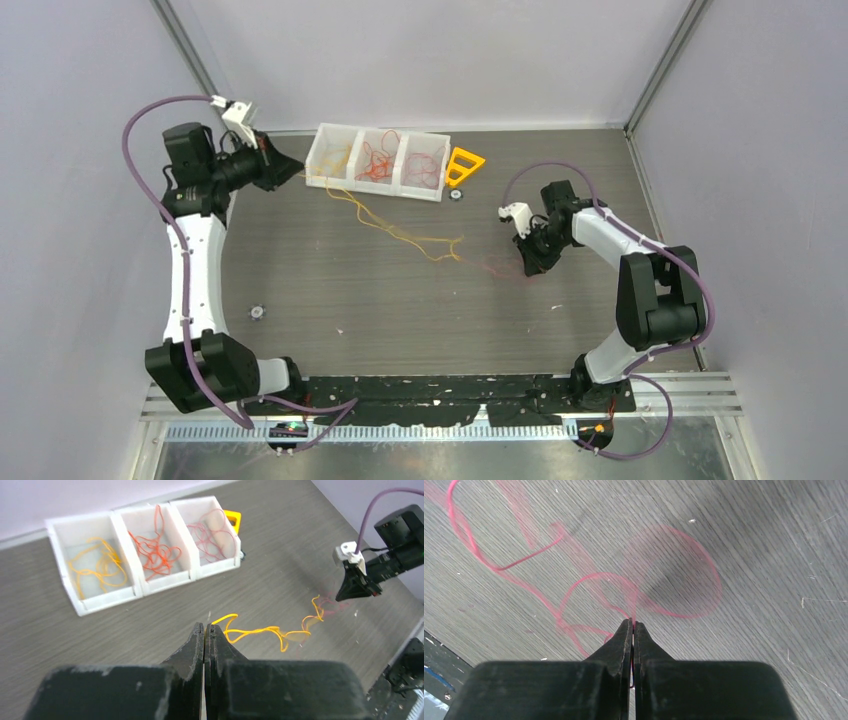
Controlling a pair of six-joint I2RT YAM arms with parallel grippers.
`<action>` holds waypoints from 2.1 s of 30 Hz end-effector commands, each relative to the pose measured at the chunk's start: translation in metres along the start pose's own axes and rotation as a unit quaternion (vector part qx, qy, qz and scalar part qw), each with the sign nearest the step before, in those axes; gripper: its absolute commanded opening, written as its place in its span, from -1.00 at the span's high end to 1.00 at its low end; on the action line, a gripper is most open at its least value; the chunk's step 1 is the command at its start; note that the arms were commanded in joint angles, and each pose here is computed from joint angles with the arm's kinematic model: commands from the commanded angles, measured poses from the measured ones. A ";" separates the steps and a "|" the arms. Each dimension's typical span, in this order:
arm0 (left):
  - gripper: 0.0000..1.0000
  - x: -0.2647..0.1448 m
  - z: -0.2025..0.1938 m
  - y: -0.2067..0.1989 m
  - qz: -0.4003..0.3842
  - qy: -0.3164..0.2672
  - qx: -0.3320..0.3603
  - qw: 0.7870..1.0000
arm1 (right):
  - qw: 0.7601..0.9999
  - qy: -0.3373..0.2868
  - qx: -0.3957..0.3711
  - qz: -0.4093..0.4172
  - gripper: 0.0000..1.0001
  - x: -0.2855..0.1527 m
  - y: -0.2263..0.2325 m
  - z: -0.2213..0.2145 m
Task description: Untangle the cables
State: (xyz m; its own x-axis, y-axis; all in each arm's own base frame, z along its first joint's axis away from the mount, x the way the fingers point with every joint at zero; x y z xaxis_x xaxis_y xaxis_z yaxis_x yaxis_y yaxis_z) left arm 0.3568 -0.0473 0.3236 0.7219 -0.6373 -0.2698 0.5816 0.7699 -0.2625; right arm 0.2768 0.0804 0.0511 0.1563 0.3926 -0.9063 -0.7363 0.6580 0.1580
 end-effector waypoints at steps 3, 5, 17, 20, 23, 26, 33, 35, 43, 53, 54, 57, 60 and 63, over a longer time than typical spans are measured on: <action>1.00 -0.023 0.063 0.012 0.061 -0.072 0.071 0.993 | 1.000 0.021 -0.018 -0.015 0.89 -0.002 -0.008 -0.010; 1.00 -0.032 0.078 0.023 0.087 -0.088 0.070 0.990 | 0.999 0.028 -0.020 -0.021 0.89 -0.002 -0.012 -0.016; 1.00 -0.057 0.104 0.062 0.177 -0.087 0.090 0.976 | 0.997 0.051 0.000 -0.056 0.89 -0.014 -0.049 -0.053; 1.00 -0.065 0.106 0.076 0.220 -0.085 0.096 0.967 | 0.996 0.058 0.015 -0.067 0.89 -0.019 -0.064 -0.067; 1.00 -0.075 0.110 0.091 0.269 -0.080 0.102 0.954 | 0.995 0.061 0.026 -0.076 0.89 -0.023 -0.073 -0.078; 1.00 -0.086 0.112 0.107 0.308 -0.073 0.101 0.943 | 0.993 0.068 0.025 -0.090 0.89 -0.027 -0.082 -0.089; 1.00 -0.096 0.106 0.123 0.348 -0.054 0.101 0.930 | 0.990 0.081 0.042 -0.109 0.89 -0.038 -0.101 -0.112; 1.00 -0.091 0.107 0.115 0.322 -0.059 0.105 0.939 | 0.990 0.079 0.044 -0.105 0.89 -0.040 -0.101 -0.113; 1.00 -0.065 0.140 0.071 0.209 -0.139 0.086 0.964 | 0.994 0.027 0.074 -0.071 0.89 -0.047 -0.091 -0.088; 1.00 -0.006 0.185 0.074 0.150 -0.202 0.084 0.964 | 0.994 -0.035 0.099 -0.025 0.89 -0.071 -0.070 -0.048; 1.00 0.001 0.189 0.075 0.144 -0.209 0.078 0.964 | 0.994 -0.037 0.099 -0.018 0.89 -0.072 -0.066 -0.045; 1.00 0.018 0.209 0.071 0.116 -0.242 0.078 0.960 | 0.993 -0.048 0.105 -0.016 0.89 -0.081 -0.062 -0.034; 1.00 0.040 0.226 0.069 0.109 -0.273 0.095 0.951 | 0.992 -0.054 0.118 -0.010 0.89 -0.088 -0.057 -0.025; 1.00 0.056 0.234 0.078 0.113 -0.289 0.101 0.945 | 0.990 -0.054 0.127 -0.005 0.89 -0.093 -0.051 -0.019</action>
State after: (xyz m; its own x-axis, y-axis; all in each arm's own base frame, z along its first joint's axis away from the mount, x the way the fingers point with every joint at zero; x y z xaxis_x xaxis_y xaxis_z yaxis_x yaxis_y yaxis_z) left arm 0.5209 -0.0059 0.4517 0.9168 -0.3903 0.0844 0.3986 0.9073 -0.1338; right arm 0.2869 -0.0155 0.0884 0.2099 0.4086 -0.8882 -0.5659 0.7916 0.2304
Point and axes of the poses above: each gripper's point midway between its finger pads, its own x axis out along the fingers, its own y axis along the line the jaws close on, z = x × y, the point moved 1 cm from there along -x, back along the fingers, and after that the axes turned 1 degree about x, right-handed, at the moved point
